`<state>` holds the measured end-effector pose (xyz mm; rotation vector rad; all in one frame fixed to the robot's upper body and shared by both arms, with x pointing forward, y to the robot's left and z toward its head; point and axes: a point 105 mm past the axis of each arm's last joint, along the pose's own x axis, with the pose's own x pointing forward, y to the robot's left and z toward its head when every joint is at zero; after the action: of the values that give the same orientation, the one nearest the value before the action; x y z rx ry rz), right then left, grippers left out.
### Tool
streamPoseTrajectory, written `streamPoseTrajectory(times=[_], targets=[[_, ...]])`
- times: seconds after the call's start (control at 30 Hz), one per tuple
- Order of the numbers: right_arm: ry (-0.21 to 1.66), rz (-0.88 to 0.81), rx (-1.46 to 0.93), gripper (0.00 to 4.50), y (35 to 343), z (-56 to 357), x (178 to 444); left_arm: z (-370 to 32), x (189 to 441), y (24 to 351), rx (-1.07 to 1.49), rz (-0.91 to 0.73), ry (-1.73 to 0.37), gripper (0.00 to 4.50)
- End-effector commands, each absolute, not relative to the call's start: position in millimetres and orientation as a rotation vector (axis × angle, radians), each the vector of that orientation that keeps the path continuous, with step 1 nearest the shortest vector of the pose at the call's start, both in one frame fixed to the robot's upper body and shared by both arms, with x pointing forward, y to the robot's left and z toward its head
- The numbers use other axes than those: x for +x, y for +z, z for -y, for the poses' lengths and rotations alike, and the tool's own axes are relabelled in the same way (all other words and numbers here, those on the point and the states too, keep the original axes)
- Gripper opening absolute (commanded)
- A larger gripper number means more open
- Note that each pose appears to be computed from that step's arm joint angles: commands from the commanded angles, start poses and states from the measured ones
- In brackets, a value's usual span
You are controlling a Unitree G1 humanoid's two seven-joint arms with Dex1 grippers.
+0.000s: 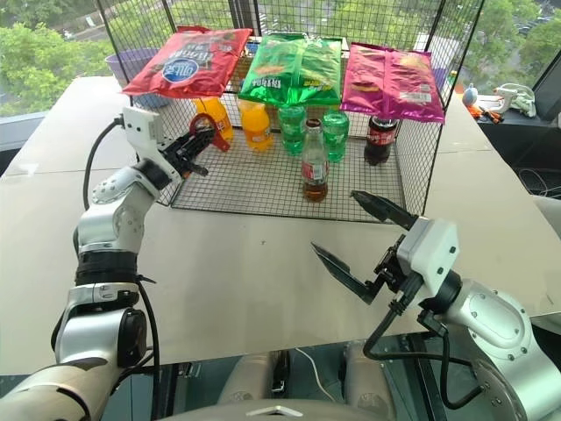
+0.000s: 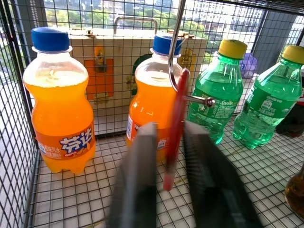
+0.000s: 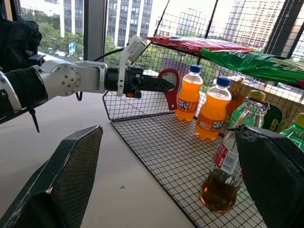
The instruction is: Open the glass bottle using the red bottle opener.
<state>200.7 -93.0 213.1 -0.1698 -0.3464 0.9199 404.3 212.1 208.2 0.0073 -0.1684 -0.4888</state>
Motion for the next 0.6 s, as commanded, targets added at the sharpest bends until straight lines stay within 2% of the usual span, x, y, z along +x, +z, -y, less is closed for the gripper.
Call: streamPoseTrajectory(times=[0.03,0.27,0.6], targets=[[0.911,0.378,-0.19,4.5,219.3,93.2,197.5,-211.0,396.3,227.3,0.016,0.244,-0.545,0.04],[0.913,0.361,-0.187,4.5,216.0,93.4,197.7,-211.7,380.9,228.1,0.009,0.25,-0.655,0.04],[0.814,0.262,-0.163,4.5,204.6,101.3,217.2,-197.5,359.8,226.9,-0.044,0.213,-0.875,0.04]])
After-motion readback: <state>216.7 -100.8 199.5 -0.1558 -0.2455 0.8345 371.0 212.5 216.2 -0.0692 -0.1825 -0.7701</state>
